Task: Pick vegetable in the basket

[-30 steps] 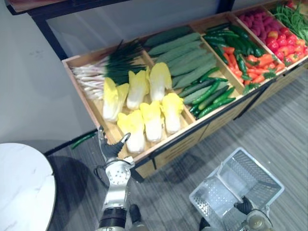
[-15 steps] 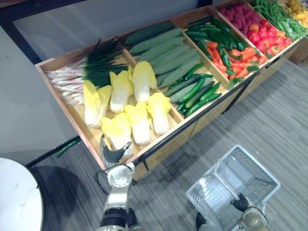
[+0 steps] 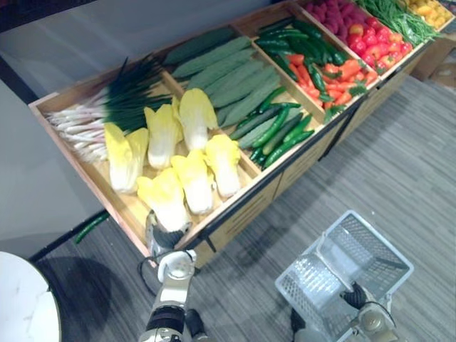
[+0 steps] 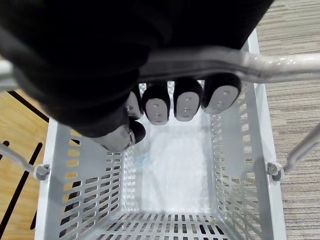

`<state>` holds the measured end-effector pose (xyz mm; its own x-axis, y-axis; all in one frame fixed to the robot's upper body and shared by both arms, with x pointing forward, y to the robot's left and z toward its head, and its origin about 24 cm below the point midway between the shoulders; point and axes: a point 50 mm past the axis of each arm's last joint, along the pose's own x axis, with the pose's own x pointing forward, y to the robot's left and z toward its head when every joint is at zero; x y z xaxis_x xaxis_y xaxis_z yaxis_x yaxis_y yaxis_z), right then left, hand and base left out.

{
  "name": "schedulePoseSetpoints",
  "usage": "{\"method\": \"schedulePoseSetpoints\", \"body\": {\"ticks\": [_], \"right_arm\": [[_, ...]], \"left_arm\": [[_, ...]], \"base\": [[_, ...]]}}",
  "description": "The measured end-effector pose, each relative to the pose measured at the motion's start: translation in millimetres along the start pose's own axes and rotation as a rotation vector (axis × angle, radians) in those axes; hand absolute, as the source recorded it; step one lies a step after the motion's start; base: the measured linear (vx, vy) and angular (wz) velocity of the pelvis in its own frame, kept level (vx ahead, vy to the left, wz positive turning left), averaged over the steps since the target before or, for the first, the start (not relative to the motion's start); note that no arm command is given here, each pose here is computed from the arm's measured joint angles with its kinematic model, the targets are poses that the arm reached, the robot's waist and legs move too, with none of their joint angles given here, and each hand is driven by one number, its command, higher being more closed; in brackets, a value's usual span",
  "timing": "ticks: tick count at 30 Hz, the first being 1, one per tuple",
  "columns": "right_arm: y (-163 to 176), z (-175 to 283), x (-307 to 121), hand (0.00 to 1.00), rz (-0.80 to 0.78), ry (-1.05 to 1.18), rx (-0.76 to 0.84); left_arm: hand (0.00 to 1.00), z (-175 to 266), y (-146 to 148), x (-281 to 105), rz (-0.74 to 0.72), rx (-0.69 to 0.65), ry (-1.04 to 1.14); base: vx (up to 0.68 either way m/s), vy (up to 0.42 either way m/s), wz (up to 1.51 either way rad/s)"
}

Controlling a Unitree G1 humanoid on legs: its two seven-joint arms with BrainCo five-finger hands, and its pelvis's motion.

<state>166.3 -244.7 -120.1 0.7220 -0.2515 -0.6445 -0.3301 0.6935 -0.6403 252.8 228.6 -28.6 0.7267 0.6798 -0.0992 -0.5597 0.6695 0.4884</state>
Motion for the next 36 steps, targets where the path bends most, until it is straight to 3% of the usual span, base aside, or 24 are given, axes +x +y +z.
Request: {"method": "schedulePoseSetpoints", "body": {"ticks": [8, 19, 20, 28, 36], "right_arm": [[-8, 10, 5, 1.0, -0.012, -0.053, -0.036], [-14, 26, 9, 1.0, -0.013, -0.126, -0.079], [-15, 24, 9, 1.0, -0.013, -0.123, -0.08], [-12, 21, 8, 1.0, 0.001, -0.12, -0.088], [-11, 20, 7, 1.0, 0.005, -0.123, -0.086]], "left_arm": [[0.0, -7, -5, 4, 0.044, 0.041, 0.047], [0.0, -12, 9, 19, 0.175, 0.005, 0.14], [1.0, -10, 9, 20, 0.189, -0.024, 0.157], [1.0, -4, 26, 36, 0.3, -0.197, 0.221], [1.0, 0, 32, 44, 0.32, -0.234, 0.226]], "base": [[0.02, -0.007, -0.14], [-0.01, -0.021, -0.28], [0.01, -0.021, -0.06], [0.02, -0.008, 0.0], [0.06, -0.017, 0.01]]}}
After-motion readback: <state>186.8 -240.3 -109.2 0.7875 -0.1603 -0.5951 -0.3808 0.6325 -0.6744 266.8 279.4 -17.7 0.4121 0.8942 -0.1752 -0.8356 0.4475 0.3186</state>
